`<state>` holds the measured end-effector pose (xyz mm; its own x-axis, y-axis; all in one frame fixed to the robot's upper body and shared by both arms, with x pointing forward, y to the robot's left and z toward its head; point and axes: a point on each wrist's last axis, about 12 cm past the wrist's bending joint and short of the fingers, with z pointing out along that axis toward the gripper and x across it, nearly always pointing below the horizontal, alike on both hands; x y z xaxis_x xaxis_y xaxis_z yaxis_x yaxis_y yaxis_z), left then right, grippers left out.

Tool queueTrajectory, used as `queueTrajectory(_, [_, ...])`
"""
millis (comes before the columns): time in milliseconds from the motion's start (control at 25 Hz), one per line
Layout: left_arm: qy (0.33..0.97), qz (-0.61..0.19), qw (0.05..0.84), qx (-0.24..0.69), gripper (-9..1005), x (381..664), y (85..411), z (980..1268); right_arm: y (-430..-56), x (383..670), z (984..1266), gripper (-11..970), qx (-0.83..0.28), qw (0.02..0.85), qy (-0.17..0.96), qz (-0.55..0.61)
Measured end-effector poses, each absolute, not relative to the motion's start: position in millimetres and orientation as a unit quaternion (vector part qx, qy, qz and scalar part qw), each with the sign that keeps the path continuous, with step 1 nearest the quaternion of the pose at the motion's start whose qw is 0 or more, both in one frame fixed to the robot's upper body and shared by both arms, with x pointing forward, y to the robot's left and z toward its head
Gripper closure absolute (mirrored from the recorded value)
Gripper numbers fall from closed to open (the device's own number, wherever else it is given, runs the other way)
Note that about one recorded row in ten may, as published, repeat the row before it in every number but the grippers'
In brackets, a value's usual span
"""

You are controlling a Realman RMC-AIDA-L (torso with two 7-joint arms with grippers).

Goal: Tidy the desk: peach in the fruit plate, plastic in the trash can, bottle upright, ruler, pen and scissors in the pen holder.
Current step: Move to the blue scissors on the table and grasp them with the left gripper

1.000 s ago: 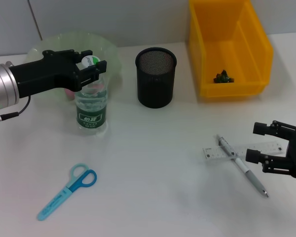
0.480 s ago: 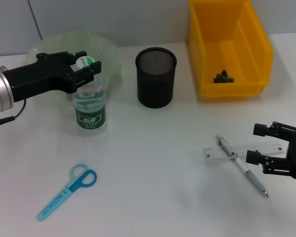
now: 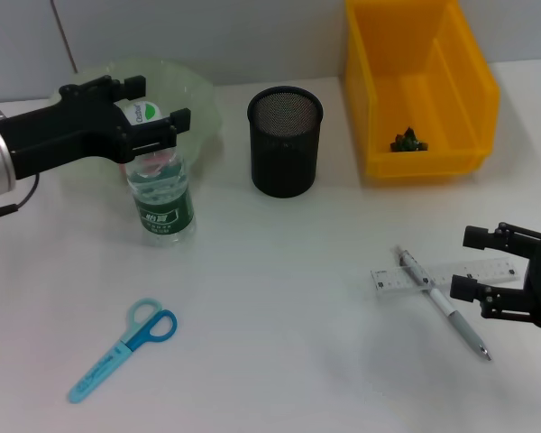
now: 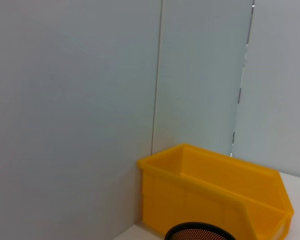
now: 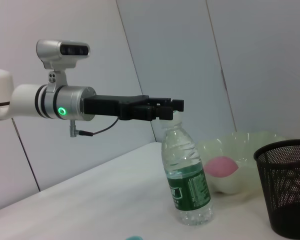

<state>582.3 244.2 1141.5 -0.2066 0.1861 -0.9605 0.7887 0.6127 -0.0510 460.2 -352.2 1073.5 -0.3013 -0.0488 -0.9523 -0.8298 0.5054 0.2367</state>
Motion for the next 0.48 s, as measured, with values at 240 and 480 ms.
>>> queueTrajectory(240, [0.707,-0.253,0.555,0.356,187,566,258,1155,-352,458,1072,127,-0.308,0.504,0.707,0.389])
queueTrajectory(480, [0.681,-0.253,0.580,0.370,187,541,272,1153,-352,457,1072,127,-0.307,0.507,0.705,0.388])
